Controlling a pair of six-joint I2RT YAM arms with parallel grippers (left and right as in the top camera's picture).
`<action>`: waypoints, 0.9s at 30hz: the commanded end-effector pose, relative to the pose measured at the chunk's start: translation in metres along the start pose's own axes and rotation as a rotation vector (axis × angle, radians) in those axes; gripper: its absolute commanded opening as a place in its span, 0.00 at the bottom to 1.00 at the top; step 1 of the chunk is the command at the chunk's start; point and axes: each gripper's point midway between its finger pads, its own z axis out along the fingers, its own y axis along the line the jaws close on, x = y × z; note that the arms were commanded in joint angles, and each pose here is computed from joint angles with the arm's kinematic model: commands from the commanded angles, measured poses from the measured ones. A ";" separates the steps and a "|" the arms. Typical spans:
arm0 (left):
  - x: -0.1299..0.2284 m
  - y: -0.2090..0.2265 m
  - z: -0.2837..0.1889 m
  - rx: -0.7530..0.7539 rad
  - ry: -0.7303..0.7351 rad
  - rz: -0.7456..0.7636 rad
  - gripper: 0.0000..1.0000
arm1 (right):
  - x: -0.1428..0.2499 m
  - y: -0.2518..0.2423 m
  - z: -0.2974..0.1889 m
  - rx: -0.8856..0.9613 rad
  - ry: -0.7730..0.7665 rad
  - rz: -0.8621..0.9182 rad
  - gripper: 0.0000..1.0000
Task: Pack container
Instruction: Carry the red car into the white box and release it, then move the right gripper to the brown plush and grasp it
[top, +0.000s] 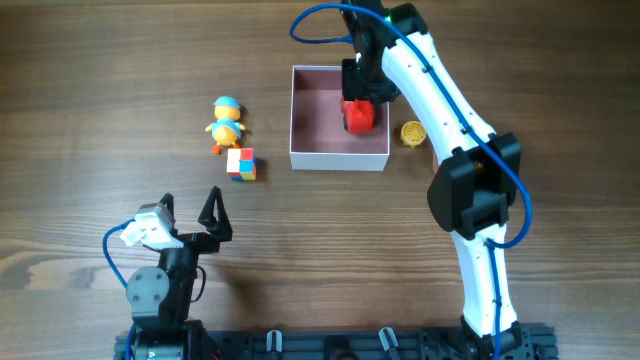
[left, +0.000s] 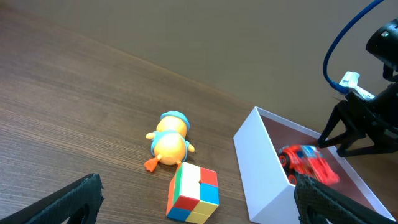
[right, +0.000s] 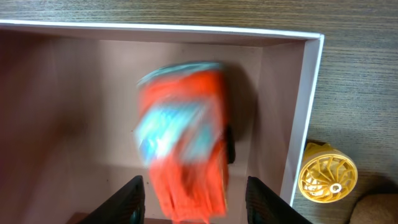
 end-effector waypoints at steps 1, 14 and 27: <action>0.003 0.000 0.000 0.008 0.007 -0.010 1.00 | 0.001 -0.003 0.010 0.024 0.013 -0.004 0.54; 0.003 0.000 0.000 0.008 0.007 -0.010 1.00 | -0.009 -0.095 -0.112 0.057 -0.131 0.193 0.97; 0.003 0.000 0.000 0.008 0.007 -0.010 1.00 | 0.028 -0.151 -0.138 0.034 -0.023 0.119 1.00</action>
